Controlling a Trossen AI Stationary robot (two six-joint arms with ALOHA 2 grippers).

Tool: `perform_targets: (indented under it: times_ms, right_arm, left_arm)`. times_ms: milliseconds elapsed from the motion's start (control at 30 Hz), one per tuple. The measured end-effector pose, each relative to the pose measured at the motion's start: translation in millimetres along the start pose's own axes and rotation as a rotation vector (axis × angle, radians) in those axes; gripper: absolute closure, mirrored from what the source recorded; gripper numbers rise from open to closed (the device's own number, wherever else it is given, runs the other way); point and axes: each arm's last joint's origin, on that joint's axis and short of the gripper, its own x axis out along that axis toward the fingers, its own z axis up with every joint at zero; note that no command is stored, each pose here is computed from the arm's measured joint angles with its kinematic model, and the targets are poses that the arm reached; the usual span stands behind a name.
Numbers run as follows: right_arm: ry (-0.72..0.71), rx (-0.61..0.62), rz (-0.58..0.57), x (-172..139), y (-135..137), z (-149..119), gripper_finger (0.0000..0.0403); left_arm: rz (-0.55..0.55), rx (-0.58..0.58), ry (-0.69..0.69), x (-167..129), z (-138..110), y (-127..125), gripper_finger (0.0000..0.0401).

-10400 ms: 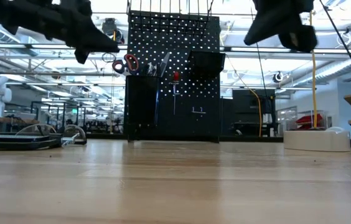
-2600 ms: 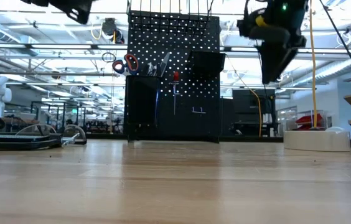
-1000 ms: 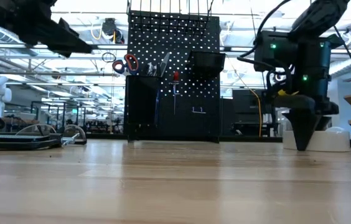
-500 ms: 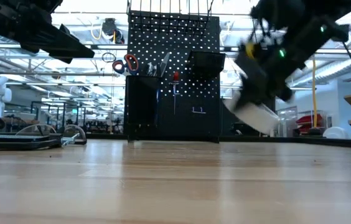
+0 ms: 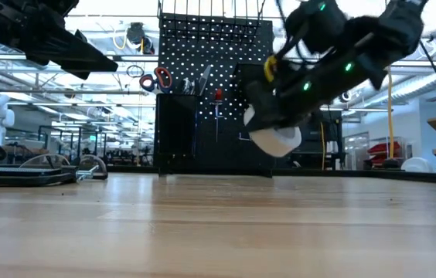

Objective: Hang tools onto peg board
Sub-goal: Hang the tape on the peg board

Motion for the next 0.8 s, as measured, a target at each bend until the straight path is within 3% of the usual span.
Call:
perform_targets:
  times_ms: [233,367,533,800]
  right_arm:
    - [-0.062,-0.066,-0.136,36,18,0,0.0335]
    - [-0.073,-0.135,-0.153,63,31,11,0.0335]
    - [-0.021,-0.201,-0.208,92,25,13,0.0335]
    - [-0.006,-0.211,-0.315,97,12,10,0.0335]
  left_arm:
    - [0.0,0.001,0.0,0,0,0,0.0317]
    - [0.0,0.001,0.001,0,0,0,0.0317]
    - [-0.001,0.001,0.007,0,-1,0,0.0317]
    - [-0.017,0.003,0.019,0,-2,0,0.0317]
